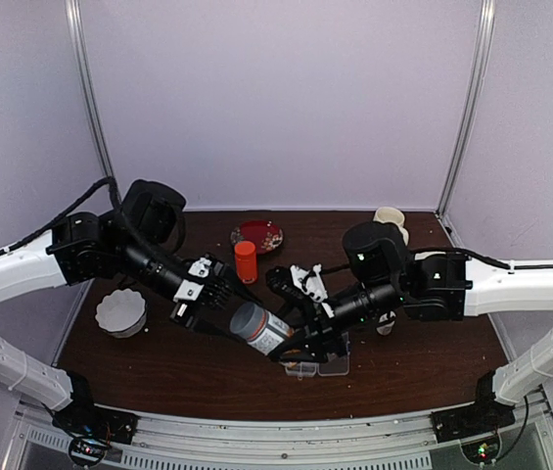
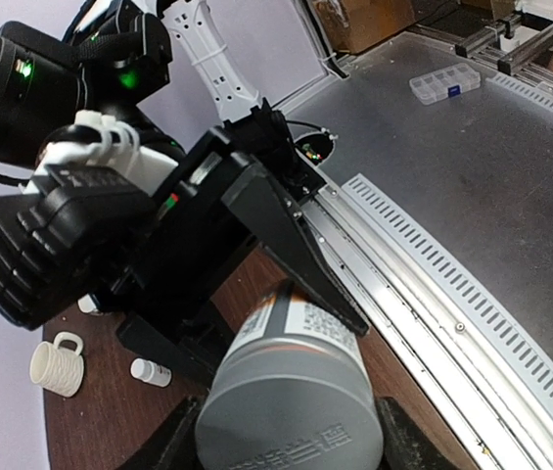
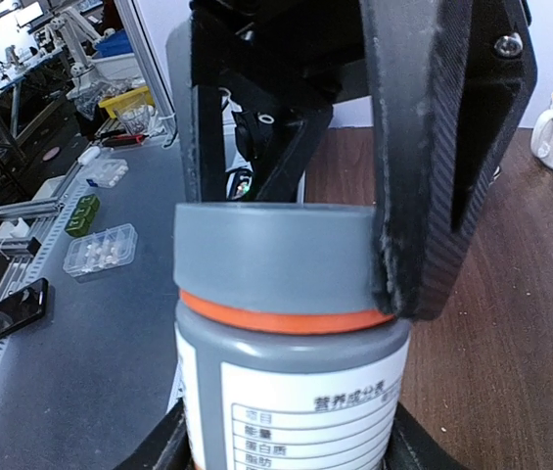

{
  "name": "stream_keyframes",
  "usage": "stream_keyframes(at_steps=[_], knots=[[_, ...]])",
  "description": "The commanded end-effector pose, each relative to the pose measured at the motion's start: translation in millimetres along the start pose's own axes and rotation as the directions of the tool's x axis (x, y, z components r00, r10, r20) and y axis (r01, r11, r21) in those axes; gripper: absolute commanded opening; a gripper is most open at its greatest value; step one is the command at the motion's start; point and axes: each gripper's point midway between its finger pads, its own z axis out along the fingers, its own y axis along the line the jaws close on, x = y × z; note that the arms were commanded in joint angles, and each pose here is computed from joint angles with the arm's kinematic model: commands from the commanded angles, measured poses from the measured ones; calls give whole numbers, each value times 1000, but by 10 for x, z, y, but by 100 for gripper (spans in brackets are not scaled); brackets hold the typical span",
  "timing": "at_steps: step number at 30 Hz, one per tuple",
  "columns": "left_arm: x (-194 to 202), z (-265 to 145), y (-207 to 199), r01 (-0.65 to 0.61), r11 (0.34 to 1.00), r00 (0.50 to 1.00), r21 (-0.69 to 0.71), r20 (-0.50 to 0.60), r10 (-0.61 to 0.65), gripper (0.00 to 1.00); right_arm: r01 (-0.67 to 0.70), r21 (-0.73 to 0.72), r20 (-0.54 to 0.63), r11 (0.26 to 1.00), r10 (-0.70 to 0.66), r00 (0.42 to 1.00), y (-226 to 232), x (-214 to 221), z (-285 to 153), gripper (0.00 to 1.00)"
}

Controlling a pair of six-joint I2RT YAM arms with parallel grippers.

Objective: Sort the pills into containers
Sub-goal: Unscrew the lid of the pill bottle from the pill bottle.

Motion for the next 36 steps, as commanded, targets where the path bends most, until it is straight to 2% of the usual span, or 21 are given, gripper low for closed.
stream_keyframes(at_steps=[1,2,6,9,12,15,19,21,22,24,29,34,36], knots=[[-73,35,223,69,996,998,-63,15,-68,31,65,143,42,988,-72,997,-237,-143,-55,4],[-91,32,295,110,990,994,-93,21,-108,25,77,179,36,981,-85,996,-296,-137,-66,3],[-201,-38,561,325,925,945,-196,100,-311,20,114,383,30,917,-136,990,-624,-158,-185,0],[-257,-137,775,535,795,845,-288,182,-502,12,136,526,81,839,-208,975,-810,-311,-369,0],[-156,-344,1031,741,539,661,-399,293,-691,6,131,653,113,746,-267,957,-979,-406,-560,0],[-117,-499,1147,887,263,420,-379,430,-799,6,125,740,109,661,-301,948,-1131,-465,-662,0],[-59,-598,1223,961,-60,106,-268,564,-819,8,156,825,35,543,-325,945,-1312,-455,-684,0],[-102,-586,1270,974,-144,-9,-174,604,-797,9,188,861,-14,472,-347,938,-1333,-412,-692,0],[-95,-579,1282,970,-209,-90,-122,619,-780,9,174,888,-7,426,-365,931,-1348,-445,-755,0],[-104,-562,1292,958,-280,-181,-64,623,-761,10,192,894,-24,404,-386,922,-1341,-398,-757,0],[-12,-524,1245,904,-426,-350,28,620,-702,15,251,893,-94,373,-391,915,-1375,-297,-714,0],[137,-488,1154,835,-538,-483,113,620,-619,14,264,909,-136,323,-369,919,-1438,-175,-737,0],[155,-500,1140,829,-545,-495,129,623,-605,14,265,913,-146,310,-359,922,-1460,-123,-750,0]])
